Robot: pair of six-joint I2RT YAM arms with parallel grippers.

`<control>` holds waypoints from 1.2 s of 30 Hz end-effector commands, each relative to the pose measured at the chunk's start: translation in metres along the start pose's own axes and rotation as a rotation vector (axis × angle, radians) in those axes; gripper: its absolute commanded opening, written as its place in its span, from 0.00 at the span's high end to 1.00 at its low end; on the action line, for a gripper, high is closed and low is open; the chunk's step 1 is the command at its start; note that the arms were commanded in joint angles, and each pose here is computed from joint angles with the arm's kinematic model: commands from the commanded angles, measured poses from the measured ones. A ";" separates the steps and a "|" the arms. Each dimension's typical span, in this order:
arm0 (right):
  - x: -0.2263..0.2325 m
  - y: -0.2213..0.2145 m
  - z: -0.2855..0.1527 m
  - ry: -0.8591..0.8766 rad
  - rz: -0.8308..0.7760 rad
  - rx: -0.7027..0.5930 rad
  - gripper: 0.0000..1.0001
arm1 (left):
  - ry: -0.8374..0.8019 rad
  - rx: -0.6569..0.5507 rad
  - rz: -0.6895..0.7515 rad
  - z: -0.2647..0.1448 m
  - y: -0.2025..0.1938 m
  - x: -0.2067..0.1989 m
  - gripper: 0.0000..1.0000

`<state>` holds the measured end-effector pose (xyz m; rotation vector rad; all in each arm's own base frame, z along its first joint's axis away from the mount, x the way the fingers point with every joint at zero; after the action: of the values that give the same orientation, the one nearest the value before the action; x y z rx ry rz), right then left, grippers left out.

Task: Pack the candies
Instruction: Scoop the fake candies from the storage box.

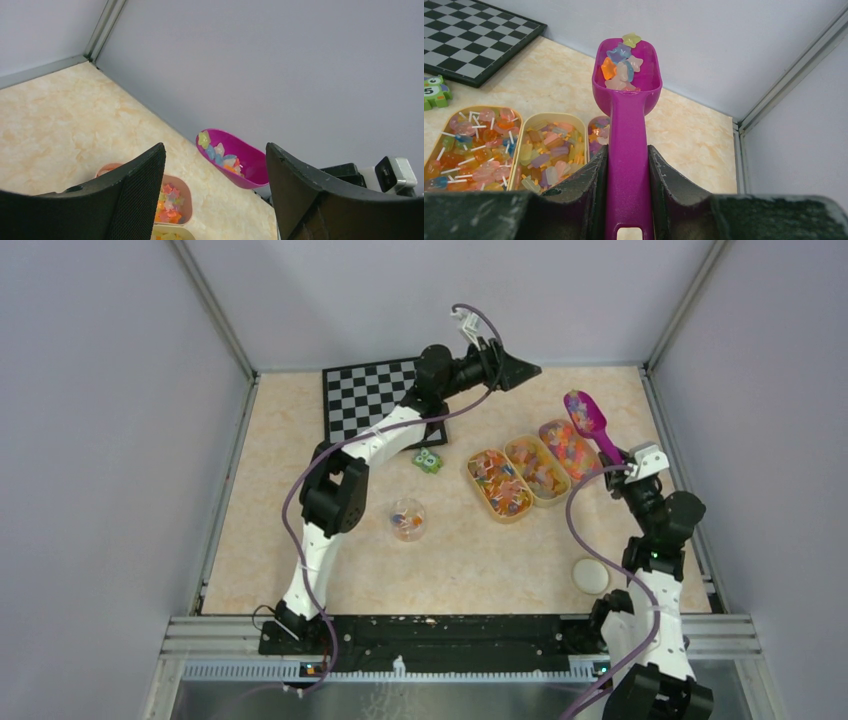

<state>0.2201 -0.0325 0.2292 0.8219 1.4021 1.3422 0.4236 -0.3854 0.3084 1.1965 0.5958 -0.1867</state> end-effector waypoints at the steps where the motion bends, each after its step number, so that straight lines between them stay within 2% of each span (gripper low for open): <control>1: -0.004 0.026 0.000 -0.007 -0.052 -0.106 1.00 | -0.035 0.015 0.004 -0.003 -0.002 -0.006 0.22; 10: -0.002 0.049 0.002 0.013 -0.001 -0.190 1.00 | -0.016 0.022 0.042 -0.012 0.008 -0.015 0.22; 15: 0.005 0.056 0.001 0.089 0.018 -0.192 1.00 | 0.094 0.081 0.080 -0.030 0.017 -0.019 0.19; 18: 0.009 0.060 -0.002 0.099 0.022 -0.213 1.00 | 0.187 0.077 0.154 -0.051 0.028 -0.026 0.12; 19: 0.010 0.060 -0.003 0.105 0.020 -0.216 1.00 | 0.227 0.081 0.186 -0.059 0.028 -0.027 0.02; 20: 0.011 0.061 -0.003 0.113 0.039 -0.221 1.00 | 0.260 0.074 0.226 -0.065 0.035 -0.031 0.01; 23: 0.017 0.062 0.000 0.157 0.071 -0.236 1.00 | 0.355 0.083 0.310 -0.082 0.053 -0.042 0.01; 28: 0.026 0.061 0.007 0.215 0.092 -0.222 1.00 | 0.452 0.105 0.366 -0.108 0.072 -0.067 0.01; 36: 0.064 0.053 0.020 0.376 0.107 -0.174 1.00 | 0.671 0.121 0.454 -0.182 0.069 -0.104 0.01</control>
<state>0.2132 0.0264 0.2490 0.6980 1.5062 1.7172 0.3310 -0.2446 0.3856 1.4343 0.7921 0.4318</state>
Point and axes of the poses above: each gripper's point midway between its finger pads, its own z axis out along the fingers, its own x axis along the line the jaws close on, y = z × x, the point moved 9 cm from there along -z, back along the fingers, and after that the axes turned 6 degrees about z, right-handed, at the moved point
